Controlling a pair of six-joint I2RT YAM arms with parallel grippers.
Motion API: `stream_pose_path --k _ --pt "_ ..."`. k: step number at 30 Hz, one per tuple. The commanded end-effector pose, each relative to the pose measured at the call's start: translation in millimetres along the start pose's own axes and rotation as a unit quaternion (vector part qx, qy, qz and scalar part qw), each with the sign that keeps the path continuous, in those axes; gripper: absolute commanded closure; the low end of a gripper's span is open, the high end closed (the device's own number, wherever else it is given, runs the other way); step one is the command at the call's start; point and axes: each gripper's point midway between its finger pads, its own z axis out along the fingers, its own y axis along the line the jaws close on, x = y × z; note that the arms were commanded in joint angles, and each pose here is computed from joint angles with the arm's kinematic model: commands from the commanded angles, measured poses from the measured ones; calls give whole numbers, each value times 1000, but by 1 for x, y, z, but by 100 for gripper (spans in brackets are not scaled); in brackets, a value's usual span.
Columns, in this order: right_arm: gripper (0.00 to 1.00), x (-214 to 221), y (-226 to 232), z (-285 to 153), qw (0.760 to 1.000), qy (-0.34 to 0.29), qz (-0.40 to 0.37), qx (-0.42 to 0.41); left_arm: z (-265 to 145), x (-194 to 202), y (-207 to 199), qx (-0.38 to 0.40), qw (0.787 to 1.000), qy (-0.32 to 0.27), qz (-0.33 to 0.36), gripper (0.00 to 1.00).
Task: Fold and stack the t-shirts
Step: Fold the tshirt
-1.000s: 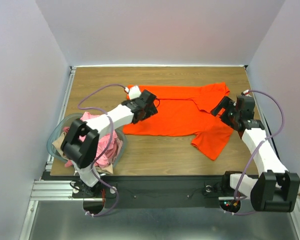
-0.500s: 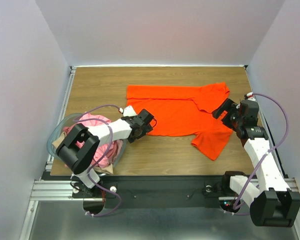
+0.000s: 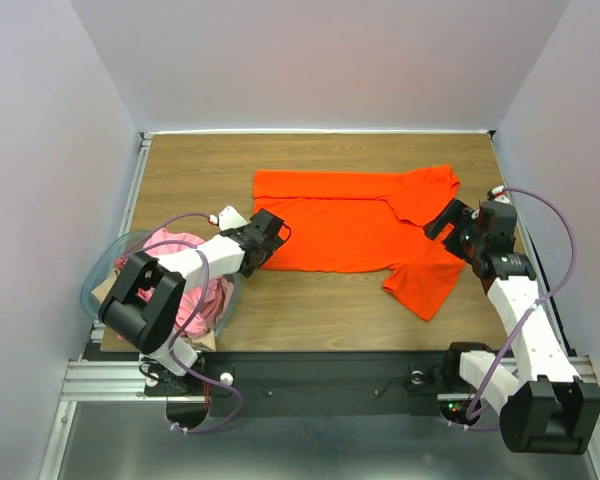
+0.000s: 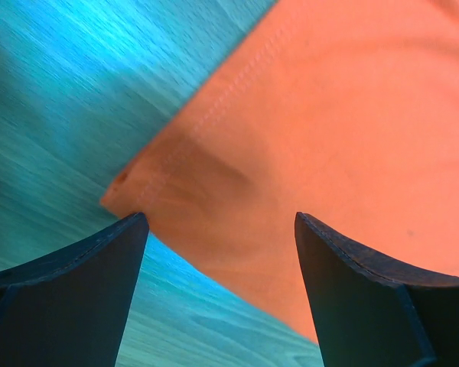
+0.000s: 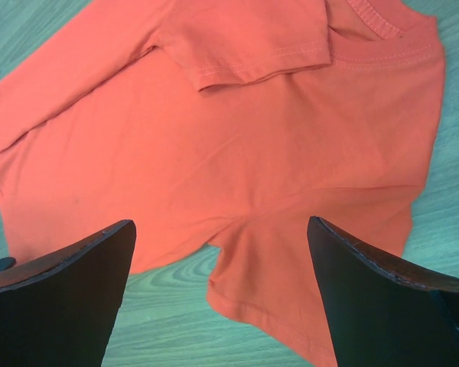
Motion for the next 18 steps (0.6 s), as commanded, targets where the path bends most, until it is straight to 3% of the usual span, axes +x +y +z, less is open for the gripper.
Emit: stream_pose_path --k 1,9,14,18 --pt "0 -1 -7 0 1000 -8 1 14 -2 -11 39 -61 998 -27 16 12" --pt "0 13 -22 2 999 7 15 45 11 -4 49 -92 995 -19 22 26" --pt "0 27 -42 -2 995 15 41 91 15 4 51 -102 995 -7 16 45" --pt "0 40 -59 -9 989 21 57 132 14 5 48 -97 995 0 16 68"
